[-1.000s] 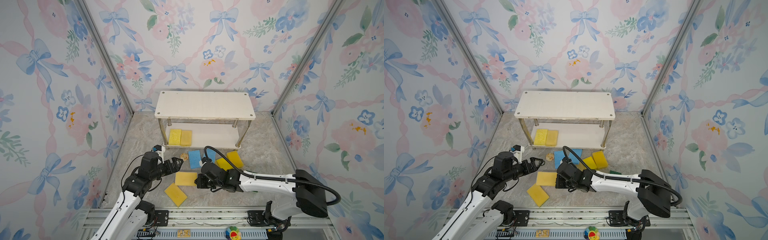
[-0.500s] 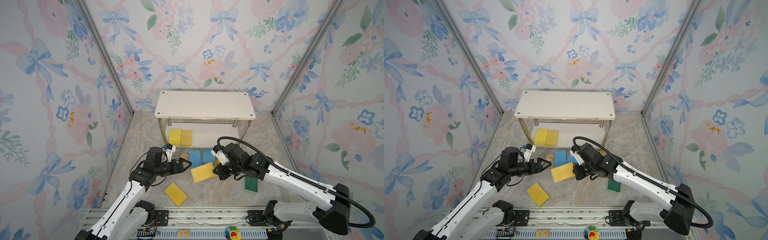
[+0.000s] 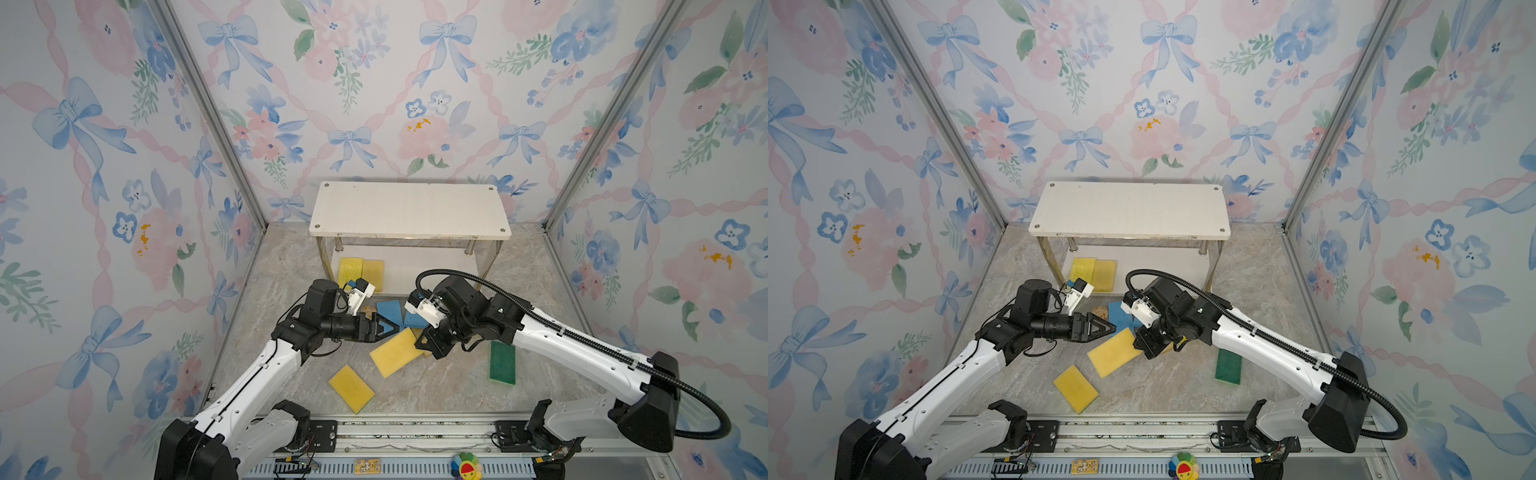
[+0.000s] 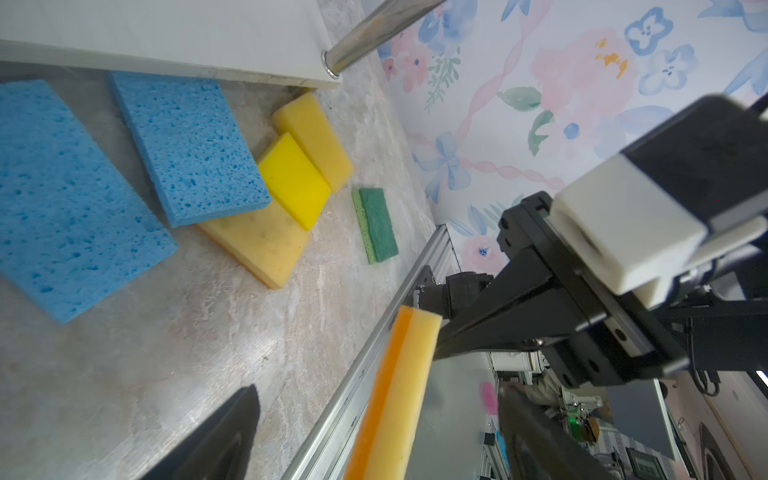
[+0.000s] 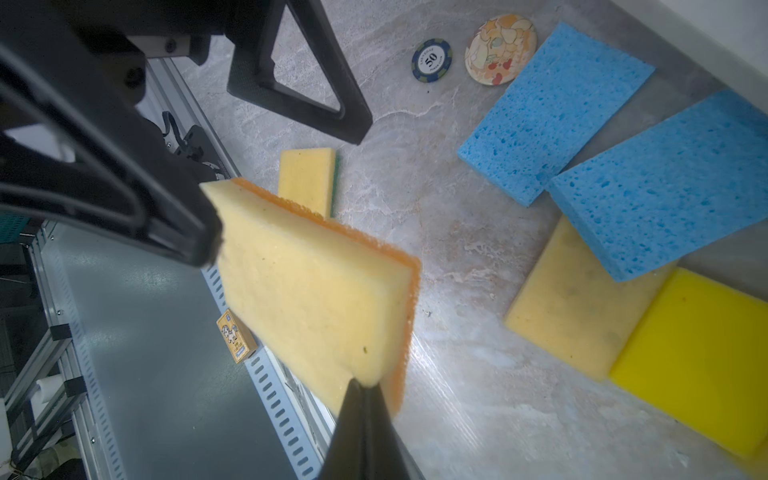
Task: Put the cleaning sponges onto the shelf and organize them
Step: 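Lift the sponge toward the left gripper while the left gripper reaches to it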
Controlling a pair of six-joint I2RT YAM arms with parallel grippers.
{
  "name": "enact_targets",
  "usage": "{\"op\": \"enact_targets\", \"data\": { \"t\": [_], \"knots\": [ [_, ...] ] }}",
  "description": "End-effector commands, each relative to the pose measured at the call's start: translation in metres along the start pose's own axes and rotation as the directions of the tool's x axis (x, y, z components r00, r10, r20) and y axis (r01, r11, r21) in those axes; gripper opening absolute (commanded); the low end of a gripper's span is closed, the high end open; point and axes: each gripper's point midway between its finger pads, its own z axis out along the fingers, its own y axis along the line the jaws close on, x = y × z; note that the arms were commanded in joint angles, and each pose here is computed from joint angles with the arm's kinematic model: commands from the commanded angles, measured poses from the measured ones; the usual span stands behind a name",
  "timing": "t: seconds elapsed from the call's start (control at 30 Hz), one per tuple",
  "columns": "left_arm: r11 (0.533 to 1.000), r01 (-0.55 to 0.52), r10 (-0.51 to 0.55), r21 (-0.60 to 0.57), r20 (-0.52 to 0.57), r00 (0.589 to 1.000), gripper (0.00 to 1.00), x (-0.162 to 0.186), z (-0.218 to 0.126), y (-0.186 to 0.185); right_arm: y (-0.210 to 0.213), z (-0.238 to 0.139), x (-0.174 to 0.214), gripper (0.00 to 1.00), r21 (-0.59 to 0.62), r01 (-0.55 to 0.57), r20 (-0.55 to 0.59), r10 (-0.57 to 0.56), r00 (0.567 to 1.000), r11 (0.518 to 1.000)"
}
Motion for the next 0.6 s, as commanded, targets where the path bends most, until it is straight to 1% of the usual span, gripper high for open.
{"op": "enact_targets", "data": {
  "t": [0.0,0.17,0.3,0.37,0.47,0.5,0.57],
  "knots": [
    [0.994,-0.088,0.091,0.06,-0.05,0.995,0.87,0.003,0.009,-0.014,0.005,-0.007,-0.005,0.0,-0.029,0.023,-0.005,-0.023,1.0,0.999],
    [0.994,-0.091,0.095,0.056,-0.072,0.993,0.77,0.003,0.016,-0.01,0.003,-0.011,-0.006,0.0,-0.031,0.023,-0.004,-0.023,1.0,0.999],
    [0.994,-0.085,0.09,0.062,-0.094,0.991,0.62,0.005,0.02,-0.007,0.003,-0.012,-0.006,0.0,-0.033,0.021,-0.002,-0.021,1.0,0.999],
    [0.994,-0.087,0.093,0.067,-0.102,0.99,0.5,0.006,0.022,-0.007,0.002,-0.011,-0.005,0.0,-0.033,0.019,-0.003,-0.019,1.0,0.999],
    [0.991,-0.092,0.104,0.101,-0.122,0.987,0.36,0.01,0.024,-0.011,-0.003,-0.009,-0.006,0.0,-0.025,0.008,0.002,-0.008,1.0,1.0],
    [0.989,-0.095,0.109,0.112,-0.125,0.986,0.33,0.011,0.024,-0.013,-0.004,-0.008,-0.007,0.0,-0.024,0.005,0.006,-0.005,1.0,1.0],
    [0.99,-0.092,0.106,0.11,-0.128,0.986,0.2,0.011,0.025,-0.011,-0.005,-0.007,-0.007,0.0,-0.021,-0.004,0.013,0.004,1.0,1.0]
  ]
}}
